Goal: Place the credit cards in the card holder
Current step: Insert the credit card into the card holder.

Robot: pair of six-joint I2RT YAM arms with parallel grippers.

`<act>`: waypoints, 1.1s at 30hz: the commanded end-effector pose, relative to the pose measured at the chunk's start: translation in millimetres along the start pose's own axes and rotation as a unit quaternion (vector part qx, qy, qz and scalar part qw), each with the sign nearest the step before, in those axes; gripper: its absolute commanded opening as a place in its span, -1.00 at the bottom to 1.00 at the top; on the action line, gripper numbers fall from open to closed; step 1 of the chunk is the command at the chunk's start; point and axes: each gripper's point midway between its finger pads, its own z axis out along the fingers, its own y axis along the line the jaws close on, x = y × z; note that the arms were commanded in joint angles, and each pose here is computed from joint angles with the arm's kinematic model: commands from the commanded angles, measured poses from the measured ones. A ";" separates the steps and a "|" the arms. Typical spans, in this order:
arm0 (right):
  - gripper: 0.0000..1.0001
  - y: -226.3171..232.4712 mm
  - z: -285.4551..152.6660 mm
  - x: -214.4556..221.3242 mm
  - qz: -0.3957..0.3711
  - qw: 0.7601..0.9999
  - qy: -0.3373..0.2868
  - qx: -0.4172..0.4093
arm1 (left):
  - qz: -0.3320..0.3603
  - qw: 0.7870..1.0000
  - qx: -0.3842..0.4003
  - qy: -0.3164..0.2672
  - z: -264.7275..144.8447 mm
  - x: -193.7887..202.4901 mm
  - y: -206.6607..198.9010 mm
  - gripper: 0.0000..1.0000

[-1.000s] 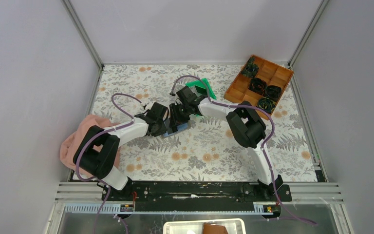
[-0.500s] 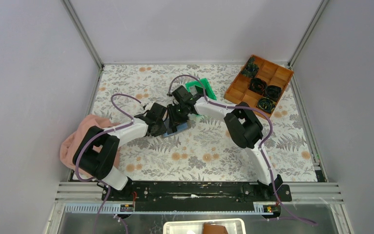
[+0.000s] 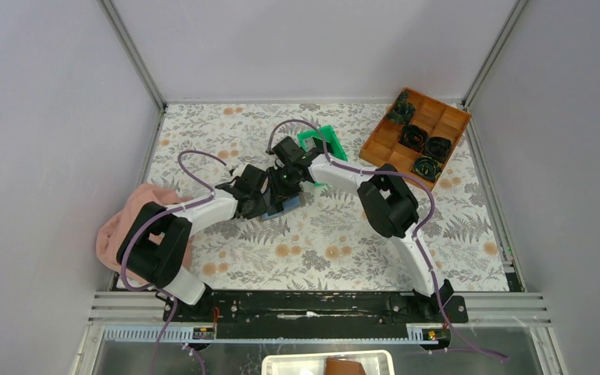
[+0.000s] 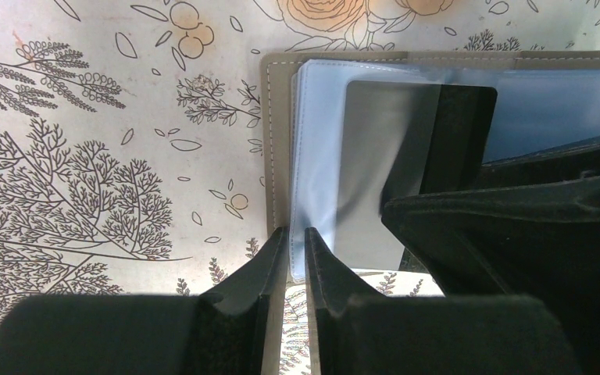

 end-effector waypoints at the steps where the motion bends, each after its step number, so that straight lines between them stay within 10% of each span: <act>1: -0.20 22.0 13.2 23.5 -0.020 0.999 0.032 -0.013 | 0.024 0.997 -0.060 0.034 17.7 28.1 36.9 -0.64; 33: -0.19 3.4 -45.9 -25.2 -0.012 0.994 -0.111 0.013 | 0.012 0.998 -0.061 0.033 17.2 30.6 43.0 -0.64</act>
